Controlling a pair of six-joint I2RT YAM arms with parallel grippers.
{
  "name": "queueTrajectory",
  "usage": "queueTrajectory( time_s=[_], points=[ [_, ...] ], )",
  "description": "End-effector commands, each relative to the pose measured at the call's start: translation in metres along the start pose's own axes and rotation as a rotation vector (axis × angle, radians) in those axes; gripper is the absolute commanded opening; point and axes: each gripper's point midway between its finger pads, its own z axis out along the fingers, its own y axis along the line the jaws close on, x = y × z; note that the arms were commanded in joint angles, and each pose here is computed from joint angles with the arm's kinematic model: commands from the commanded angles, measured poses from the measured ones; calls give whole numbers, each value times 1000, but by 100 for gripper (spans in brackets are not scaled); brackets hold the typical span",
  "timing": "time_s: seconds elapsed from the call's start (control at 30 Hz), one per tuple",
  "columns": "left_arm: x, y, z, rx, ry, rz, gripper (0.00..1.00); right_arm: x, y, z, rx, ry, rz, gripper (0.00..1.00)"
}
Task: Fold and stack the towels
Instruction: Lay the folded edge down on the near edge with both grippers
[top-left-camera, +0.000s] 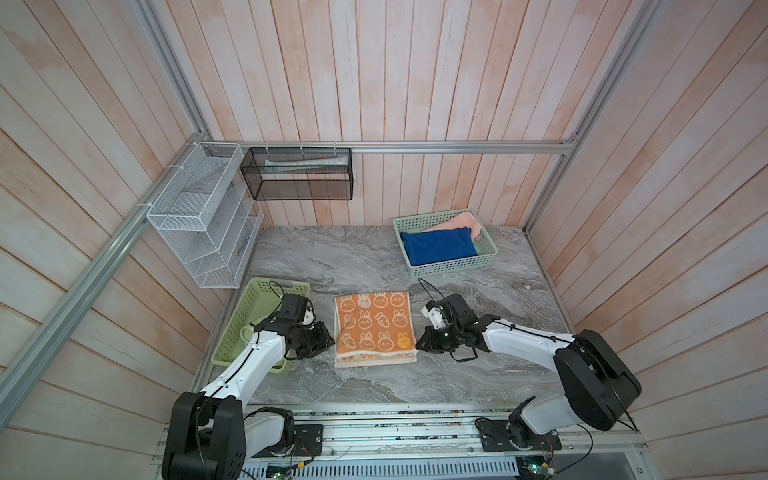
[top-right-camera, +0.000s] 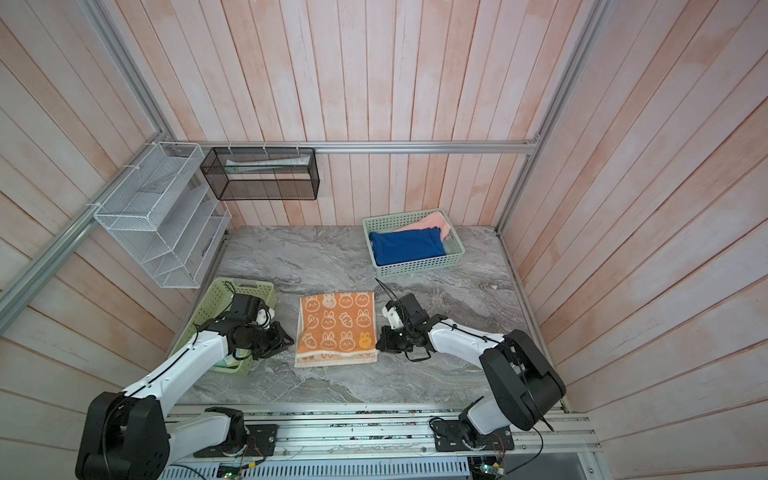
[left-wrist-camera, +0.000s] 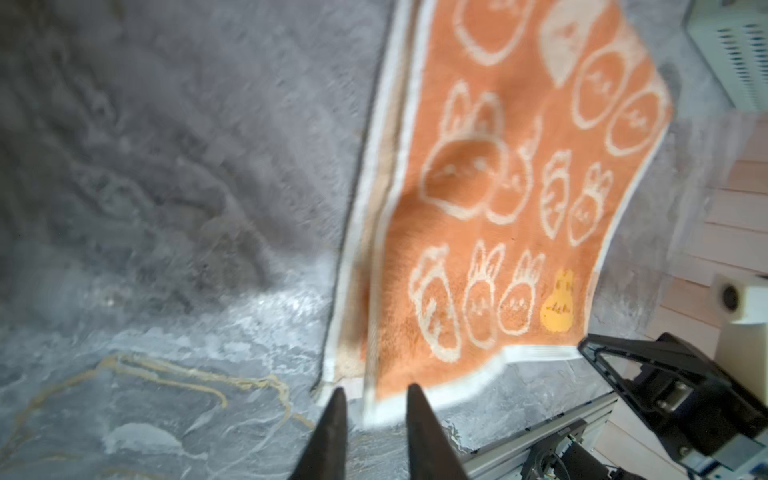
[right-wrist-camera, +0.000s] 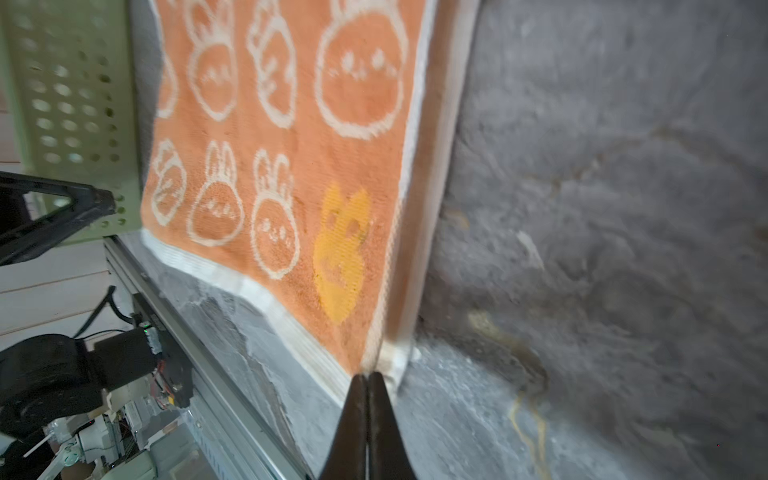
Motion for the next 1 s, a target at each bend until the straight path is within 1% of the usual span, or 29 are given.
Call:
queueTrajectory(
  time_s=[0.0, 0.07, 0.13, 0.23, 0.37, 0.5, 0.63, 0.77, 0.83, 0.97],
  points=[
    [-2, 5, -2, -8, -46, -57, 38, 12, -8, 11, 13, 50, 3, 0],
    [-2, 6, -3, -16, -54, -57, 41, 12, -8, 14, 15, 55, -1, 0],
    [-1, 6, -5, -22, -62, -49, 41, 12, -8, 15, 16, 56, -4, 0],
    [6, 1, -1, -23, -45, -27, 38, 10, -8, 15, 22, 50, -8, 0],
    [19, 1, 13, -20, -1, -20, 36, 6, -7, 13, 35, 32, -20, 0],
    [21, -2, 24, 20, 13, -20, 36, 4, -10, 12, 54, 31, -26, 0],
    [25, -1, 31, 31, 38, -27, 36, 4, -10, 11, 61, 32, -31, 0],
    [31, 1, 39, 42, 58, -42, 34, 2, -9, 9, 65, 25, -37, 0],
    [32, 1, 40, 51, 60, -46, 32, 2, -10, 9, 69, 25, -36, 0],
    [33, -1, 42, 70, 63, -50, 31, 0, -9, 7, 74, 21, -42, 0]
  ],
)
